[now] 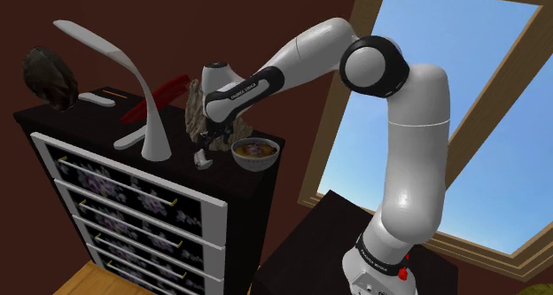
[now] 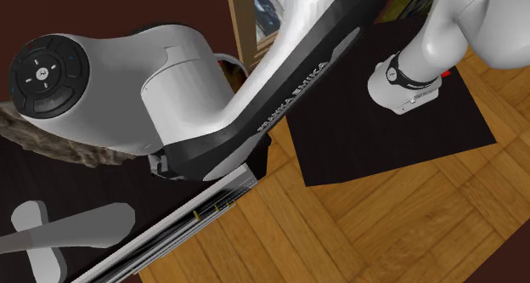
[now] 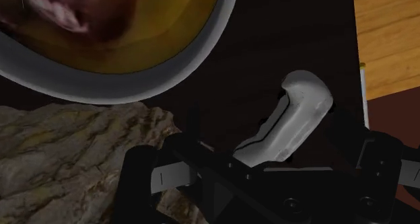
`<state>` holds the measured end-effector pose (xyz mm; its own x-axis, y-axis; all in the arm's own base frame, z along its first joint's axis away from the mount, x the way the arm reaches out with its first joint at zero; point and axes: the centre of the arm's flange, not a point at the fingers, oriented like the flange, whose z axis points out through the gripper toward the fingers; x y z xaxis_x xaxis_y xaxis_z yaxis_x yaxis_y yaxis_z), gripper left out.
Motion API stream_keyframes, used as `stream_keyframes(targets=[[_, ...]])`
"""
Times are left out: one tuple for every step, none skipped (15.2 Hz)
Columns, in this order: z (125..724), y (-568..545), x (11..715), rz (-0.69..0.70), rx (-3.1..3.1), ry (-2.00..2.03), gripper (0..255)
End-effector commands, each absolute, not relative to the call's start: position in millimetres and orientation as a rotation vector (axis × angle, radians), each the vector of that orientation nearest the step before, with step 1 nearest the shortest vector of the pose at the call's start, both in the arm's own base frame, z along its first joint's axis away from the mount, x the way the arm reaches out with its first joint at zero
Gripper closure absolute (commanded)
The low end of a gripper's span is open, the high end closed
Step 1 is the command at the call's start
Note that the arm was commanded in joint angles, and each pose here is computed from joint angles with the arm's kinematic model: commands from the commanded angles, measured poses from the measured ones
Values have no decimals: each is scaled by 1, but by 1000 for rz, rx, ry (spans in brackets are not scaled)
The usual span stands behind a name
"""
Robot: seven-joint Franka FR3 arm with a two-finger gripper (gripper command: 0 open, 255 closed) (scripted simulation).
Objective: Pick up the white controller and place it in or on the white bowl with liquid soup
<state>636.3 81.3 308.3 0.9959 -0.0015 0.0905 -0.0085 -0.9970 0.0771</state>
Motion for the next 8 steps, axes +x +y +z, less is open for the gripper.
stream_keyframes(targets=[[296,81,646,141,3059,-10,0],[291,81,646,141,3059,-10,0],[286,80,647,141,3059,-10,0],[280,80,647,141,3059,-10,0],[275,79,648,141,3059,-10,0],[270,79,648,141,3059,-10,0],[265,78,649,141,3059,-10,0],[262,78,649,141,3059,-10,0]])
